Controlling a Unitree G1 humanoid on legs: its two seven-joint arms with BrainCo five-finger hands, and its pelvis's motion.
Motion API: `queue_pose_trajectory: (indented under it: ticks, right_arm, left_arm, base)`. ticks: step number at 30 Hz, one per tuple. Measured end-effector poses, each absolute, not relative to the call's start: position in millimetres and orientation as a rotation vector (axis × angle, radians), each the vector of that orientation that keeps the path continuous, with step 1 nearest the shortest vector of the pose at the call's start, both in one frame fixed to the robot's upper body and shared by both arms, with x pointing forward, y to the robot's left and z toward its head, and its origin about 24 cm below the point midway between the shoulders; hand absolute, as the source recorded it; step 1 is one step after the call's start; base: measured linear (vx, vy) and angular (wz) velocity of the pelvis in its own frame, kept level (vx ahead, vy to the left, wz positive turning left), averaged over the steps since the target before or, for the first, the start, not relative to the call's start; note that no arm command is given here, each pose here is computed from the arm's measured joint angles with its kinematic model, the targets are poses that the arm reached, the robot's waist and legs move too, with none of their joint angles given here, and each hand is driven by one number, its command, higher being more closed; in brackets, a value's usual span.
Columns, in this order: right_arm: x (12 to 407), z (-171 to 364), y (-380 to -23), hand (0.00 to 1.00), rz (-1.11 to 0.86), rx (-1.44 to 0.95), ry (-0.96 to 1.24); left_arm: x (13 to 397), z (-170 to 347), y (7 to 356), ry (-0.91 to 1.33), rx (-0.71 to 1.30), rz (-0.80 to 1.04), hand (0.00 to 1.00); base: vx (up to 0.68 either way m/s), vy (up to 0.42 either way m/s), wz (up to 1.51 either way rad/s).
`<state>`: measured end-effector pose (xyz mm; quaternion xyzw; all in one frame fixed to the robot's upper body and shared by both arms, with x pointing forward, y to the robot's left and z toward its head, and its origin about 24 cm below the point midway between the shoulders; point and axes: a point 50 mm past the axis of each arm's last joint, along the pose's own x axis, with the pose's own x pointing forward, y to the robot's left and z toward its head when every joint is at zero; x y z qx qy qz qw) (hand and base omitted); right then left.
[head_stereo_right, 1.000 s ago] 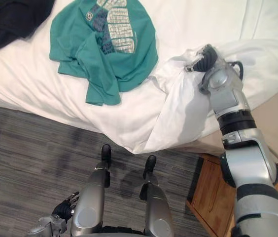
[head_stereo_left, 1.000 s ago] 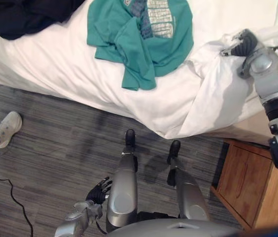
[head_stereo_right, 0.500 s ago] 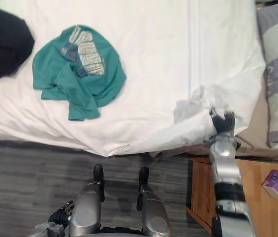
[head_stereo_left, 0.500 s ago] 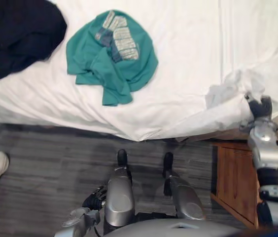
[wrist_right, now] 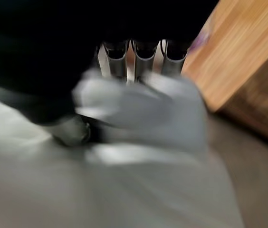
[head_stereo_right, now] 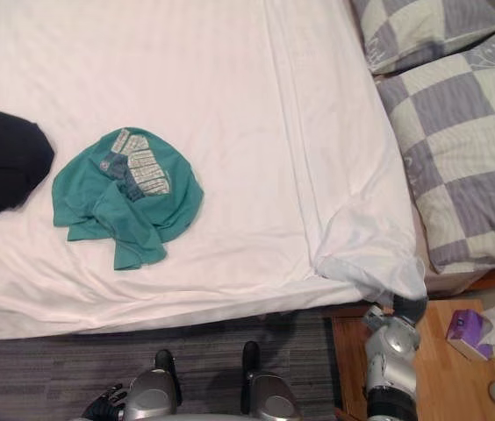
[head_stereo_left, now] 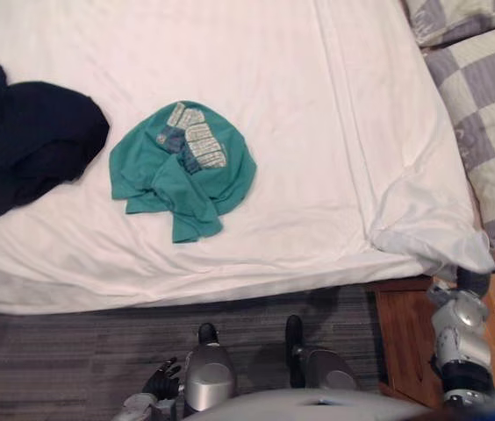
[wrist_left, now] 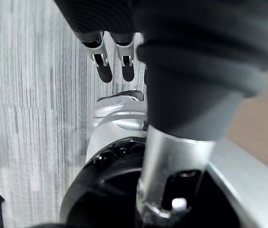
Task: Tidy the bed and pick cloth on bed and put in laundry
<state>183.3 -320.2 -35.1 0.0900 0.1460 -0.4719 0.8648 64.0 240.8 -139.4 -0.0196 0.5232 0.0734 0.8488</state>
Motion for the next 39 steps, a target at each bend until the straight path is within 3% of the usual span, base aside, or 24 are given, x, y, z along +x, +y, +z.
queue_pose_trajectory:
  ticks: [10,15,16,19,22,27,32,36,39]
  right_arm:
    - [69.9,-34.4,-392.4,0.00,-1.492,0.158,0.331]
    - [60.6,12.4,-421.1,0.00,-1.532,0.067,0.105]
    - [64.0,21.0,-422.4,1.00,-1.514,0.052,0.059]
    - [84.5,55.6,-425.2,1.00,-1.368,0.003,-0.110]
    - [119.6,77.1,-410.9,1.00,-1.103,0.096,-0.262]
    - [180.0,79.9,-366.8,1.00,-0.682,0.362,-0.374]
    - [219.8,93.2,-328.4,1.00,-0.430,0.573,-0.484]
    - [267.8,165.9,-301.0,1.00,-0.206,0.725,-0.766]
    - [280.3,235.5,-287.4,1.00,-0.032,0.750,-0.960]
  left_arm:
    - [24.2,-148.7,244.2,1.185,-0.056,0.209,0.00]
    - [7.3,-153.6,239.7,1.247,-0.051,0.220,0.00]
    - [5.6,-153.8,239.7,1.252,-0.052,0.222,0.00]
    - [-0.8,-156.0,238.0,1.282,-0.059,0.223,0.00]
    - [-1.3,-157.4,233.1,1.294,-0.046,0.201,0.00]
    - [3.0,-160.5,223.5,1.318,-0.034,0.164,0.00]
    - [12.4,-162.7,214.7,1.322,-0.055,0.142,0.00]
    - [53.8,-159.8,212.5,1.222,-0.101,0.133,0.00]
    - [85.1,-154.5,206.1,1.124,-0.164,0.120,0.00]
  base:
    - [-0.03,-0.043,-0.20]
    - [0.01,-0.041,-0.08]
    - [0.01,0.004,-0.13]
    - [0.03,0.047,-0.03]
    - [0.06,0.063,0.02]
    - [0.05,0.064,0.15]
    - [0.01,0.004,0.21]
    - [-0.18,-0.037,0.25]
    - [-0.15,-0.048,0.31]
